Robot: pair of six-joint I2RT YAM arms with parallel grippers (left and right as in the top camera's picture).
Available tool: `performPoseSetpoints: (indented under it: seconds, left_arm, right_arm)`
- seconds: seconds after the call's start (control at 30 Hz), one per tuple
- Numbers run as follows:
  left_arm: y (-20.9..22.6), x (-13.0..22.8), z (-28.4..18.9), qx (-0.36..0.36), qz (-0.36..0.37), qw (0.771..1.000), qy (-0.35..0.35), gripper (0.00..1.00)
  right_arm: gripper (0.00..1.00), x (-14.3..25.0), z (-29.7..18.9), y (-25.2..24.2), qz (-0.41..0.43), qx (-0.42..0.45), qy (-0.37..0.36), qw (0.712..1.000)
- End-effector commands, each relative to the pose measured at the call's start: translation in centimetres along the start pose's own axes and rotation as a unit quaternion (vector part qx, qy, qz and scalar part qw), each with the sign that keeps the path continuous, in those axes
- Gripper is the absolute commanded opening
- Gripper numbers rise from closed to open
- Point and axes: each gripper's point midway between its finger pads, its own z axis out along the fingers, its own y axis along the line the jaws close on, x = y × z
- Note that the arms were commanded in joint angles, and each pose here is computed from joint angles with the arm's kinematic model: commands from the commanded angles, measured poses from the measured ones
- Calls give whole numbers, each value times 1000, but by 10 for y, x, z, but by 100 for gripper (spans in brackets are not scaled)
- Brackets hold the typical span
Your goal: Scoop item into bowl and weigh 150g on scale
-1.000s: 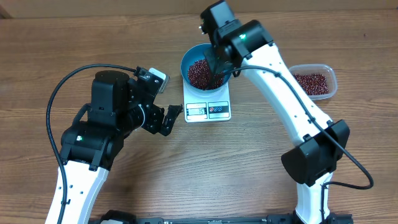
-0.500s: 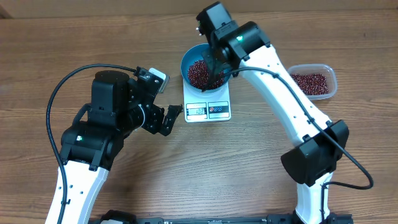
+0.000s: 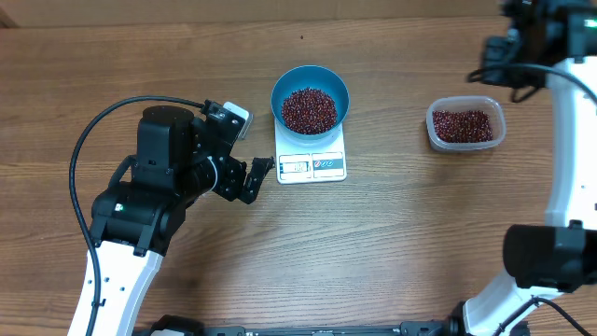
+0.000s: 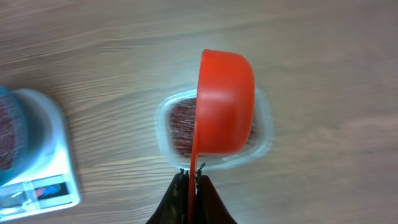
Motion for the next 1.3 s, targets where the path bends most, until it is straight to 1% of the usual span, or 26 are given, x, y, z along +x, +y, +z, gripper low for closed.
performPoseSetpoints:
  seconds: [0.0, 0.1, 0.2, 0.33, 0.63, 0.87, 1.0, 1.07, 1.27]
  left_arm:
    - [-2, -8, -5, -1, -3, 1000, -11, 100]
    - [-2, -8, -5, -1, -3, 1000, -11, 100]
    - [-2, -8, -5, -1, -3, 1000, -11, 100]
    - [-2, -8, -6, -1, -3, 1000, -11, 100]
    - [-2, -8, -5, -1, -3, 1000, -11, 100]
    - [-2, -8, -5, -1, -3, 1000, -11, 100]
    - [-2, -8, -5, -1, -3, 1000, -11, 100]
    - [-2, -8, -5, -1, -3, 1000, -11, 100]
    - [-2, -8, -5, -1, -3, 1000, -11, 100]
  right_arm:
    - [4, 20, 19, -35, 46, 4, 39, 998]
    - [4, 36, 43, -46, 70, -12, 66, 995]
    - [4, 47, 67, -48, 74, -13, 82, 994]
    - [4, 51, 84, -36, 42, -40, 82, 995]
    - [4, 50, 104, -25, -14, -48, 70, 996]
    - [4, 56, 141, -29, -13, -39, 97, 994]
    - [4, 71, 167, -29, -9, -44, 137, 990]
    - [4, 78, 172, -25, -7, -55, 152, 987]
    - [4, 89, 168, 6, -13, -136, 175, 975]
